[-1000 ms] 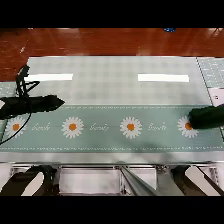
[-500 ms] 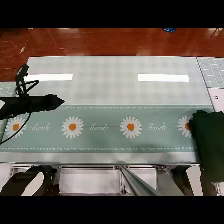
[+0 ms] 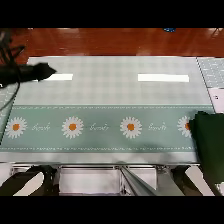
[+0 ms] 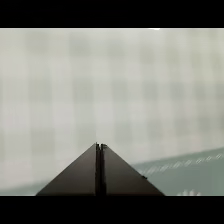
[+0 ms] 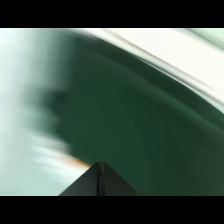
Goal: Fold the shirts.
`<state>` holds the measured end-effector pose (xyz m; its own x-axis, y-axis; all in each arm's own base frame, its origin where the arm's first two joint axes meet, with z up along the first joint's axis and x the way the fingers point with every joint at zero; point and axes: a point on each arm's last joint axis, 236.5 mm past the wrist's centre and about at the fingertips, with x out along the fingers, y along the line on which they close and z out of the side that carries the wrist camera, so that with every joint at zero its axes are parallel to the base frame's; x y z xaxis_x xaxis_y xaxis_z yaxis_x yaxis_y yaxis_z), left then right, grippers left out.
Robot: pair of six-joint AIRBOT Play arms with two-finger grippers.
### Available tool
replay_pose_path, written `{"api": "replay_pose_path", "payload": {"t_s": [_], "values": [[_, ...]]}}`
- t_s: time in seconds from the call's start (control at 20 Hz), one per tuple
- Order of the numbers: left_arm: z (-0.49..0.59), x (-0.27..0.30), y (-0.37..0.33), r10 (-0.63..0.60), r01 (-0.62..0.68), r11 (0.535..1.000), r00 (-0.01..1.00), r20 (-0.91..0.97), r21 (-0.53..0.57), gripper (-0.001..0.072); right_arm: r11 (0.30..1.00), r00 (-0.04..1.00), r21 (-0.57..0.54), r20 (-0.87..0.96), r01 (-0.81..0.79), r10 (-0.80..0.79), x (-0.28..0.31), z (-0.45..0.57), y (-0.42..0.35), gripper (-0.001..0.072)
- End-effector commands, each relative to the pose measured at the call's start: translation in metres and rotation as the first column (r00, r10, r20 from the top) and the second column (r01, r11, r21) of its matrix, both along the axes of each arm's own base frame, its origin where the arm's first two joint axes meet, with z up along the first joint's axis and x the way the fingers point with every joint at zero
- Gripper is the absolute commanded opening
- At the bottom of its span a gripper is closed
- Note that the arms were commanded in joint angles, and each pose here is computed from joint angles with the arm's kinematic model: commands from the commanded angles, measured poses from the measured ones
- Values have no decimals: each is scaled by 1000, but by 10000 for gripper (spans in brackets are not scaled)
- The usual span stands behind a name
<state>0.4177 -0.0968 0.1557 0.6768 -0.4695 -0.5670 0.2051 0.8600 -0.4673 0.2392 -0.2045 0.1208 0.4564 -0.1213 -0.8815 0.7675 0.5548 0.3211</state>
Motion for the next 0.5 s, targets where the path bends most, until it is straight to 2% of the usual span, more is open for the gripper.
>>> {"api": "replay_pose_path", "payload": {"t_s": [0.0, 0.1, 0.15, 0.25, 0.4, 0.45], "values": [[93, 33, -27, -87, 87, 996, 981, 172, 8, 18, 917, 797, -101, 465, -385, 386, 157, 105, 108, 30], [120, 31, -52, -147, 146, 989, 962, 228, 22, 18, 793, 689, -191, 406, -579, 601, 186, 98, 186, 30], [116, 26, -63, -178, 174, 984, 959, 220, 40, 18, 711, 641, -225, 315, -666, 700, 189, 76, 221, 30], [72, 15, -73, -240, 221, 964, 963, 124, 150, 18, 554, 561, -285, 65, -782, 825, 188, 26, 260, 30], [-39, 11, -48, -132, 153, 961, 986, -104, 232, 18, 470, 537, -292, -223, -833, 813, 192, -40, 272, 30], [-69, 9, -36, -83, 122, 966, 981, -173, 226, 18, 474, 540, -272, -283, -838, 792, 193, -59, 269, 30]]}}
